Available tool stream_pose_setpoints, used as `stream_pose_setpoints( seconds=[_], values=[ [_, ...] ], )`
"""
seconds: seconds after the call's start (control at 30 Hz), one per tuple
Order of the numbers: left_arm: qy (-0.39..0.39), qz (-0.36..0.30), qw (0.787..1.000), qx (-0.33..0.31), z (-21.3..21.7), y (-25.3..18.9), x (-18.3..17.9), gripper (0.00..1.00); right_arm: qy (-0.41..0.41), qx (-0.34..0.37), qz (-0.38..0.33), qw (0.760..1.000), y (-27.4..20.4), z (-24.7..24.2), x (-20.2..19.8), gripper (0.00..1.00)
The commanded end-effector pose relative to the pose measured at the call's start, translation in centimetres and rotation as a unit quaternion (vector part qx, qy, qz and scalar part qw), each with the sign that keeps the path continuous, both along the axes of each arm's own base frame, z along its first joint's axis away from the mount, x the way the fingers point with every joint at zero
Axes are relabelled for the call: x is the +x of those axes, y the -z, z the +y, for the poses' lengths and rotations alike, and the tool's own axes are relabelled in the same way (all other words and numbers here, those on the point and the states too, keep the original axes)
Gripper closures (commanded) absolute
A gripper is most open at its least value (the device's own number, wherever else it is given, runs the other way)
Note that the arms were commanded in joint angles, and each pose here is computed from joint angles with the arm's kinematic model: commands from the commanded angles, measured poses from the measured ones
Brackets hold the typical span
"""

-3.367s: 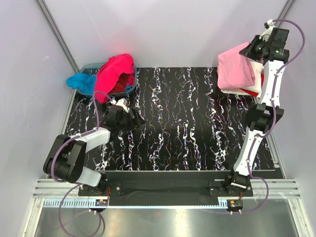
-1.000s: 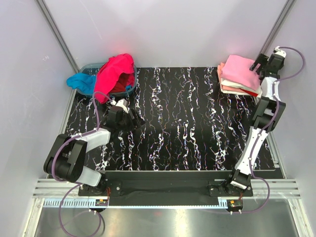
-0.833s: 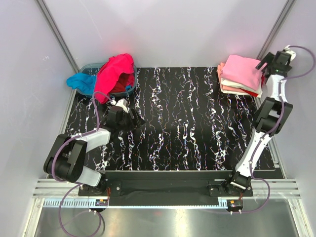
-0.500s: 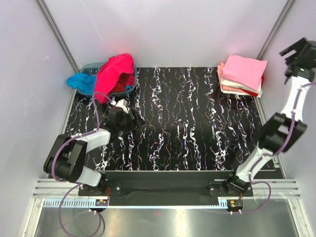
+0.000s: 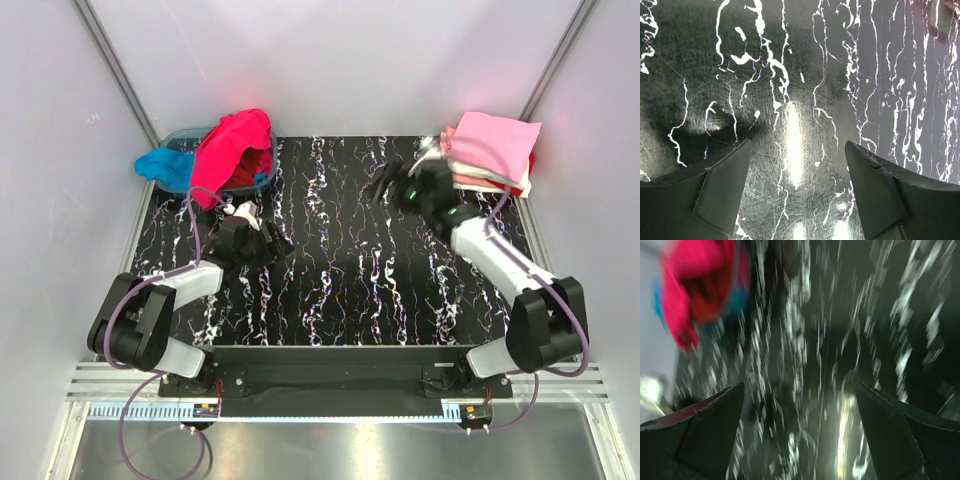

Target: Fold and stack the t-shirts

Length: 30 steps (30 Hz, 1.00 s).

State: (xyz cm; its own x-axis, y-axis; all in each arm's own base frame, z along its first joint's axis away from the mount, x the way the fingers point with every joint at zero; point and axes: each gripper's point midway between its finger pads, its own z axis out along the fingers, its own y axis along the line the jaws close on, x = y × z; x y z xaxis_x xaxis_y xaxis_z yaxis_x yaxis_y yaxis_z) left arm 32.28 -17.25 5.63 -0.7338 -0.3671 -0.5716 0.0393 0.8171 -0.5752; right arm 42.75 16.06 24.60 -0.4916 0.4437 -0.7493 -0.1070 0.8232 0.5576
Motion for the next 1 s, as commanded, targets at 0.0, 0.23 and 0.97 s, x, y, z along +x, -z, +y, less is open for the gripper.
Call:
stream_pose_setpoints(
  seconds=[0.0, 0.23, 0.97],
  values=[
    [0.004, -0.031, 0.999, -0.008, -0.4, -1.9, 1.0, 0.19, -0.049, -0.016, 0.019, 0.998, 4.0, 3.8, -4.8, 0.0],
    [0.007, -0.016, 1.0, 0.0, -0.4, -1.5, 1.1, 0.15, -0.155, 0.012, 0.023, 0.988, 10.3, 9.0, -13.3, 0.0],
    [0.006, 0.017, 1.0, 0.017, -0.2, -0.9, 1.1, 0.1, -0.135, 0.014, 0.034, 0.99, 12.0, 8.1, -13.8, 0.0]
  ],
)
